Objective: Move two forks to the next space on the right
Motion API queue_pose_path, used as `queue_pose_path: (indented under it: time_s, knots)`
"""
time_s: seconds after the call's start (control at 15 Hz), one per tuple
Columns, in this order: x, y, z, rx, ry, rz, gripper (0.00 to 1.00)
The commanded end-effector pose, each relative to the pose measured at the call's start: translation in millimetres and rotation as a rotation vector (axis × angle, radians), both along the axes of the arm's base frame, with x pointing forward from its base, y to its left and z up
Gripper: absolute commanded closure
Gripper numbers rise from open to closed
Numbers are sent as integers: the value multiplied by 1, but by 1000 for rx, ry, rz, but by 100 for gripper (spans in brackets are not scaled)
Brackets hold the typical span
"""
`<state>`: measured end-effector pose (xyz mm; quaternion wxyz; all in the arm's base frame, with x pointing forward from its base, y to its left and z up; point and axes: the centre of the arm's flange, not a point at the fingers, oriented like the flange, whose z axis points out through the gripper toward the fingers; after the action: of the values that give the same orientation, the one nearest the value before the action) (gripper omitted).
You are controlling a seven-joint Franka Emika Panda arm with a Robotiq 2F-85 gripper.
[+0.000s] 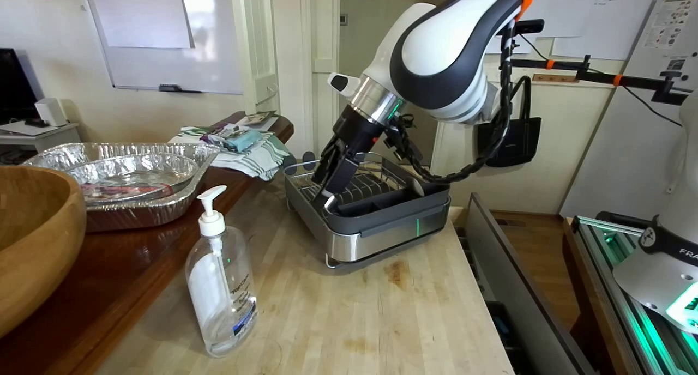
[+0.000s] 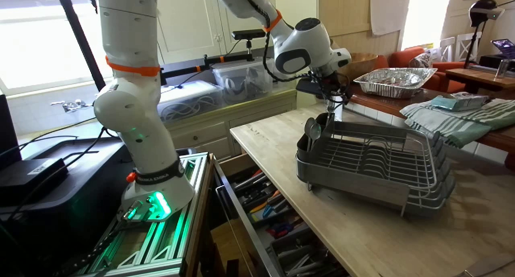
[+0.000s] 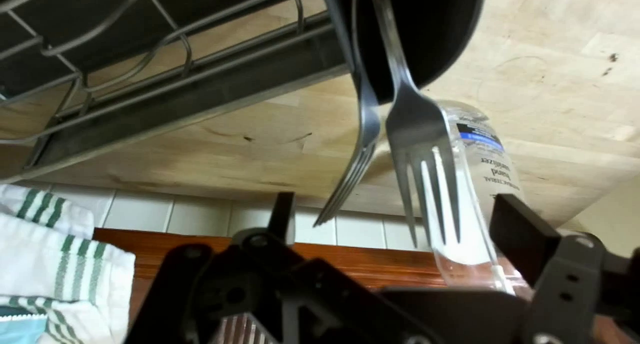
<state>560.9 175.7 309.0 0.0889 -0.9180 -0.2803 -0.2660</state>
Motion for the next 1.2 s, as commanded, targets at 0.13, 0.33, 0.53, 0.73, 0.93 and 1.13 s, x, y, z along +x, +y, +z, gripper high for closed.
queue_pose_path:
  time_s: [0.13, 0.33, 0.53, 0.73, 0.93, 1.13]
  knots:
    - [-8, -3, -16, 15, 52, -60, 0]
    - [-8, -4, -20, 22, 57, -62, 0]
    - [-7, -4, -22, 21, 62, -58, 34]
    - [-7, -4, -23, 19, 67, -59, 58]
    - [-8, -5, -24, 17, 73, -60, 81]
    - [-8, -6, -25, 16, 77, -60, 100]
